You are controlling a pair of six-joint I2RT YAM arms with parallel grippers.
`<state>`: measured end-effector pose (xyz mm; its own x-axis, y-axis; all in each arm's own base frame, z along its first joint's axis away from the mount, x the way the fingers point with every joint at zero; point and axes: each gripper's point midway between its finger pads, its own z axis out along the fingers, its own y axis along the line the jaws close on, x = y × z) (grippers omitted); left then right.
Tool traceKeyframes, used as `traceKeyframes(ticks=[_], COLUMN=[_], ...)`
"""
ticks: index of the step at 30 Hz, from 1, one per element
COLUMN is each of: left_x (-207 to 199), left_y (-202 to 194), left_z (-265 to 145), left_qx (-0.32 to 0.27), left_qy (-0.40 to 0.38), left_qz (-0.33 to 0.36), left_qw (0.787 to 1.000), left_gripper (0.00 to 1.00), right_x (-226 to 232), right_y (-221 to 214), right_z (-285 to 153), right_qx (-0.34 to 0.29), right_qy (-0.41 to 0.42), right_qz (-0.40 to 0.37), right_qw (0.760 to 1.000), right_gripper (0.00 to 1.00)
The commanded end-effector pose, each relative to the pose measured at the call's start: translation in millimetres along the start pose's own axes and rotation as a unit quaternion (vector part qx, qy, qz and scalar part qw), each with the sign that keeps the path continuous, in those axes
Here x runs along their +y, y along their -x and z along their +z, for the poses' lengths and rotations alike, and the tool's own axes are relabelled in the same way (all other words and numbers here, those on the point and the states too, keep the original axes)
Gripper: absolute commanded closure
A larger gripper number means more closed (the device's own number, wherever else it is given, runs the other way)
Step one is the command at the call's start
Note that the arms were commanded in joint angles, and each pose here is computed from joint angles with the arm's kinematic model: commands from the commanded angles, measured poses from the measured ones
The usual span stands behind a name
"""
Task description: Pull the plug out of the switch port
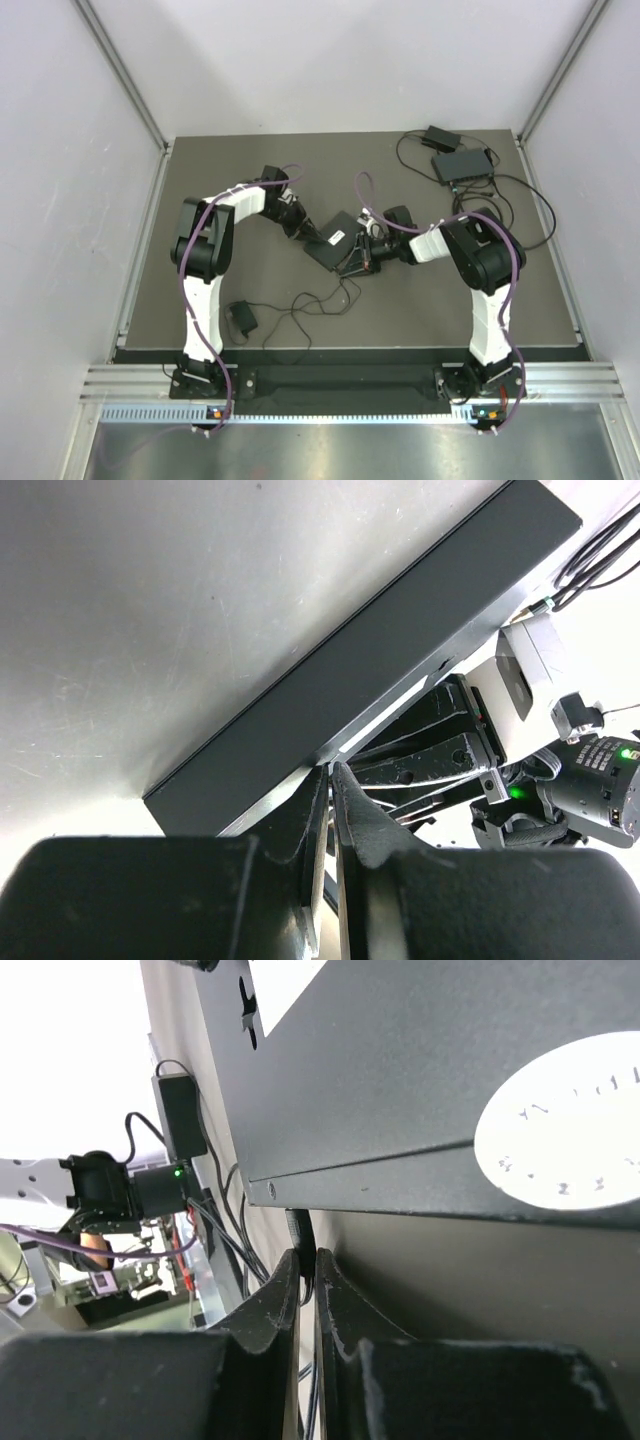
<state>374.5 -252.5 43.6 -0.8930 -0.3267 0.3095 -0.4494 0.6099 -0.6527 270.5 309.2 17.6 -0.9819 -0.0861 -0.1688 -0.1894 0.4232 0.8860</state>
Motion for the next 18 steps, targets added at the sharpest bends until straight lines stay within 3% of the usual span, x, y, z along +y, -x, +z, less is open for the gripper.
traceKeyframes(ticks=[1, 5, 8, 13, 15, 18], left_x=[81.6, 78.9, 66.9, 21.3, 6.0, 0.4], left_y=[41.5, 42.7, 43.7, 30.2, 11.1, -8.4], left_z=[20.2, 19.2, 10.2, -24.6, -31.1, -31.4], left_qx=[-0.077, -0.077, -0.092, -0.164, -0.174, -0.185], left_qy=[0.135, 0.132, 0.131, 0.147, 0.156, 0.175], left_qz=[-0.024, -0.021, 0.011, 0.134, 0.185, 0.230], left_qw=[0.988, 0.988, 0.987, 0.966, 0.955, 0.939], left_gripper=[0.87, 0.87, 0.87, 0.80, 0.74, 0.72], right_x=[-12.7, -34.5, -37.7, -39.3, -38.6, -34.3], right_y=[-35.5, -29.6, -25.3, -20.9, -20.0, -17.5], right_z=[-1.7, -10.3, -11.7, -8.3, -8.0, -9.2], right_qx=[0.050, 0.036, 0.038, 0.039, 0.039, 0.036], right_qy=[-0.013, -0.110, -0.125, -0.127, -0.124, -0.122], right_qz=[0.068, 0.044, 0.029, 0.039, 0.042, 0.040], right_qw=[0.996, 0.992, 0.991, 0.990, 0.991, 0.991], right_gripper=[1.00, 1.00, 1.00, 1.00, 1.00, 1.00])
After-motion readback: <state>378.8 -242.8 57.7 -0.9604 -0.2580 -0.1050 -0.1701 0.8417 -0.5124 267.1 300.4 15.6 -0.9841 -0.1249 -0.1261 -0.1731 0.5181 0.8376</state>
